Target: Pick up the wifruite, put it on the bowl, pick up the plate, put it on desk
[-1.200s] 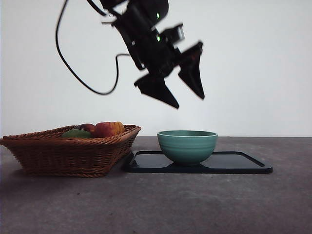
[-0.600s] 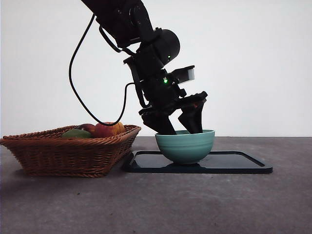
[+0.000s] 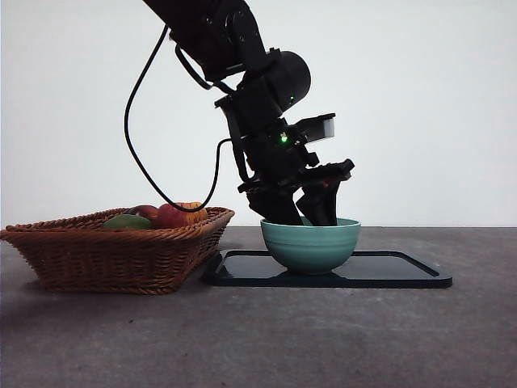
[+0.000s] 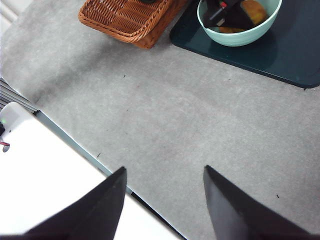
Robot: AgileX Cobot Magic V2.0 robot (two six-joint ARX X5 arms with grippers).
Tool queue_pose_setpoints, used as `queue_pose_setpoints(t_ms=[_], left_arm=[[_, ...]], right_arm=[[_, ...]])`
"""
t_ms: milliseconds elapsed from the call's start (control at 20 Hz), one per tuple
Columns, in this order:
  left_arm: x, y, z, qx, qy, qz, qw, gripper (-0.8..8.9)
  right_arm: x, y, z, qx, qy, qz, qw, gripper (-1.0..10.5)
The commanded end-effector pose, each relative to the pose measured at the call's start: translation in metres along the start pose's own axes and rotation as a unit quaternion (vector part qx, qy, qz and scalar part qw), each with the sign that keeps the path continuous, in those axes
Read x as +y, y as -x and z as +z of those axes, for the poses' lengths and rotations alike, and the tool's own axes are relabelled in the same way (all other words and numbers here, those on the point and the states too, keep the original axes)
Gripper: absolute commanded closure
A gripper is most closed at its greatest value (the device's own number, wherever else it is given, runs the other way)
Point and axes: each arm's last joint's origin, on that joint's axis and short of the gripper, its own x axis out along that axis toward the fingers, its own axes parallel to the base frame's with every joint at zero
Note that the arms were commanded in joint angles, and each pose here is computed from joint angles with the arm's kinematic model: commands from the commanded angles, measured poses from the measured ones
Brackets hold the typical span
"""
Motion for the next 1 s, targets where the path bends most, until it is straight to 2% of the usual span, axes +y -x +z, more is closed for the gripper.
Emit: queue_pose_setpoints(t_ms=[50, 250, 450, 600, 750, 1000], left_arm=[[-0.003, 0.006, 0.014, -0.016, -0.008, 0.0, 1.0, 6.04], [-0.003, 0.063, 0.038, -0.076, 0.034, 0.01, 0.996, 6.04], [-0.011, 0.163, 0.046, -0.139, 0.077, 0.017, 0.987, 6.04], [-0.022, 0.245, 0.033, -0.17, 0.11, 0.022, 0.979, 6.04], [-0.032, 0.305, 0.011, -0.186, 0.131, 0.091, 0.969, 6.04], [-0.038, 0.351, -0.025, -0.175, 0.166, 0.15, 0.959, 6.04]], right_arm=[[0.001, 0.0, 0.002, -0.001, 0.008, 0.004, 1.0, 7.0], [0.001, 0.0, 0.002, -0.001, 0.011, 0.004, 1.0, 7.0], [0.001, 0.0, 0.002, -0.001, 0.011, 0.004, 1.0, 7.0], [0.001, 0.0, 0.002, -0.001, 0.011, 0.002, 1.0, 7.0], [0.001, 0.0, 0.002, -0.001, 0.011, 0.002, 1.0, 7.0], [0.001, 0.0, 0.002, -0.002, 0.011, 0.002, 1.0, 7.0]])
